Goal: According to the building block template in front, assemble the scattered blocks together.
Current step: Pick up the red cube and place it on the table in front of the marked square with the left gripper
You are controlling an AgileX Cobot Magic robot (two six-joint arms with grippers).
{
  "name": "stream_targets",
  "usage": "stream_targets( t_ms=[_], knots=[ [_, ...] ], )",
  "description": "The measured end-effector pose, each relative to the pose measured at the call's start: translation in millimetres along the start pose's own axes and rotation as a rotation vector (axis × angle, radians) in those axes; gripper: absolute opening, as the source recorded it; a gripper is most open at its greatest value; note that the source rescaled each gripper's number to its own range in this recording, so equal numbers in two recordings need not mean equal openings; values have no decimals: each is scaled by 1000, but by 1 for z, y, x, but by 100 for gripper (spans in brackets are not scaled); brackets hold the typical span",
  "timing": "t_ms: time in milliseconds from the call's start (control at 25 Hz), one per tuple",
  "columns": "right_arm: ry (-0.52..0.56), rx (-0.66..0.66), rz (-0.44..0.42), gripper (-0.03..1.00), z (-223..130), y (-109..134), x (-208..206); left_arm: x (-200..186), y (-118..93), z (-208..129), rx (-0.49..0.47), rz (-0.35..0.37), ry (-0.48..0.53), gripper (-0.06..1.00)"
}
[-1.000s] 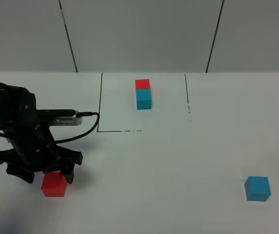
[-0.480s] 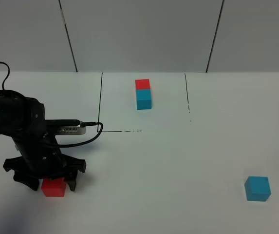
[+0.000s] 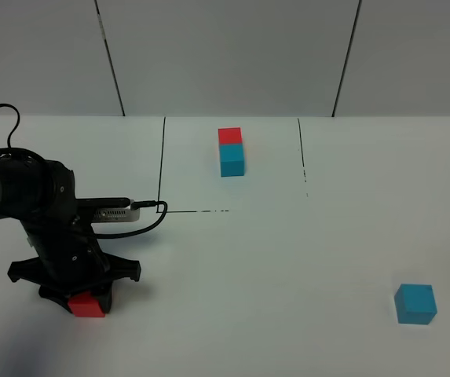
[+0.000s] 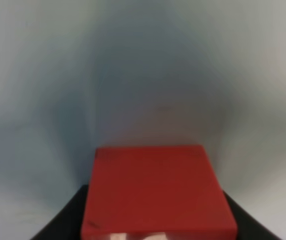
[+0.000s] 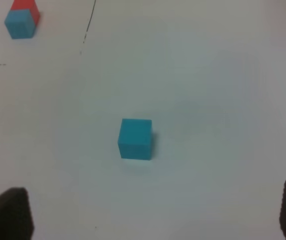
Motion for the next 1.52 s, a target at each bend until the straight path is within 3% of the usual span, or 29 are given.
stream_targets(
  t_ms=[160,320,560,800,1120,1320,1520],
  knots=[
    [0,0,0,100,0,0,0,-19,-2,-3,67,-5,-8,0],
    [0,0,0,100,0,0,0,-56,-6,-5,200,-12,-52,0],
    [0,0,0,100,0,0,0,-92,-15,-4,521,-20,-97,0],
    [0,0,0,100,0,0,0,-115,-43,4,899,43,-111,0],
    [0,0,0,100,0,0,0,-92,-85,18,1307,123,-11,0],
    [0,0,0,100,0,0,0,-71,-107,32,1430,191,12,0],
    [0,0,0,100,0,0,0,-62,-131,41,1547,210,3,0]
  ],
)
Point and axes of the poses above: a point on each arm's last joint axis where the gripper is mounted, x pointing out along that axis toward the gripper, y along the wrist's bending axis when the last joint is at zero, z = x × y, the point moved 1 cm from there along x, pointing out along that axis toward the gripper, and after that the axes turned 10 degrees about x, right-handed, at the moved point
